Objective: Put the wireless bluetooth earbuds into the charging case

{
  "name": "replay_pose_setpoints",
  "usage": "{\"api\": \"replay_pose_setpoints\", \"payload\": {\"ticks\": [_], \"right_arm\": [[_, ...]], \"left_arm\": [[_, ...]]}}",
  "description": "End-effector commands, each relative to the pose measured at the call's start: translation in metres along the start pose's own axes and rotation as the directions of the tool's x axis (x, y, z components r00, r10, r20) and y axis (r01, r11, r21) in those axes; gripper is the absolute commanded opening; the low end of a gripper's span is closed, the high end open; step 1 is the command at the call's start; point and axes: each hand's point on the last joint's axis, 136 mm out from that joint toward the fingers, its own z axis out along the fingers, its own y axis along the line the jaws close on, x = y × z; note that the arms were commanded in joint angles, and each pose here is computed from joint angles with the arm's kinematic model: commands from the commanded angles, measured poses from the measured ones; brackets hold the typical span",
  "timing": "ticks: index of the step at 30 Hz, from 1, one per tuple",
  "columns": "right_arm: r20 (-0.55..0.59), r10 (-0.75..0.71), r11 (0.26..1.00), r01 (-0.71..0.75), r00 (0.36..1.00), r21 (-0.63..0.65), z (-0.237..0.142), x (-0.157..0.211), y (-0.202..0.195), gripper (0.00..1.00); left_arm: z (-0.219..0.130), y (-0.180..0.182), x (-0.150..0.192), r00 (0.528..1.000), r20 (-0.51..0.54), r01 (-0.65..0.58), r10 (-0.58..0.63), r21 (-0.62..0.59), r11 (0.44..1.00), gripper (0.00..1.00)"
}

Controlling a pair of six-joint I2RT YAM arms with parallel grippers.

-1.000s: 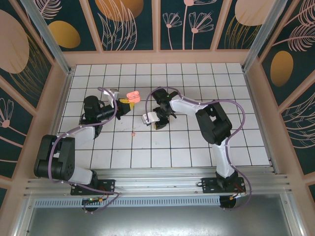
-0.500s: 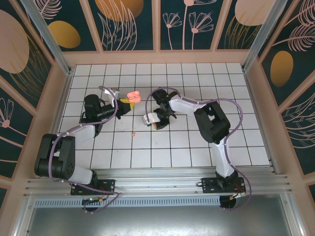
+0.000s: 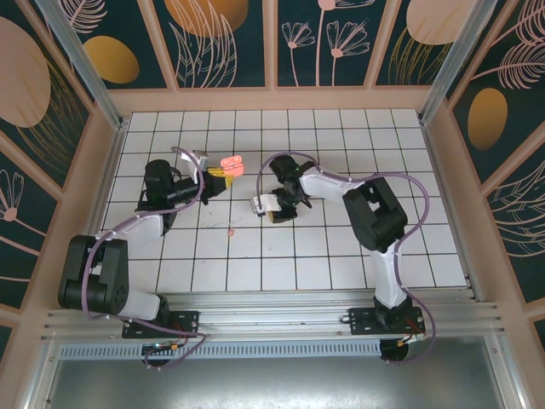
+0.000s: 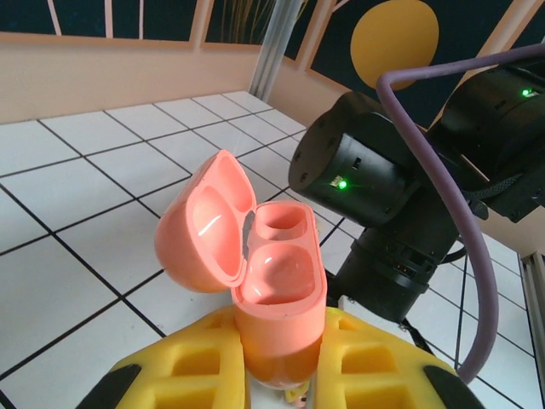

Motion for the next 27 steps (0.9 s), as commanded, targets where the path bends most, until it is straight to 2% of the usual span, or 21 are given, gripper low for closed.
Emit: {"api": "replay_pose_setpoints", "payload": {"ticks": [1,10,17,27], "right_arm": [[0.101,0.091,0.987,-0.103,0.991,0.125,-0.036,-0.019,-0.012,0.17],[0.31,0.198,0.931,-0.278,0.93,0.238,-0.084,-0.034,0.008,0.17],[0.46,0.231,0.871,-0.393,0.857,0.295,-0.119,-0.045,0.019,0.18],[0.605,0.279,0.794,-0.534,0.746,0.292,-0.151,-0.045,0.027,0.18]], "left_arm": [[-0.006,-0.009,-0.013,0.997,0.04,-0.06,0.059,0.019,0.998,0.07],[-0.007,-0.021,-0.022,0.99,0.029,-0.135,0.135,0.018,0.991,0.07],[0.008,-0.044,-0.021,0.982,0.018,-0.187,0.186,0.069,0.98,0.07],[0.026,-0.061,-0.027,0.976,0.02,-0.22,0.219,0.124,0.968,0.06]]}}
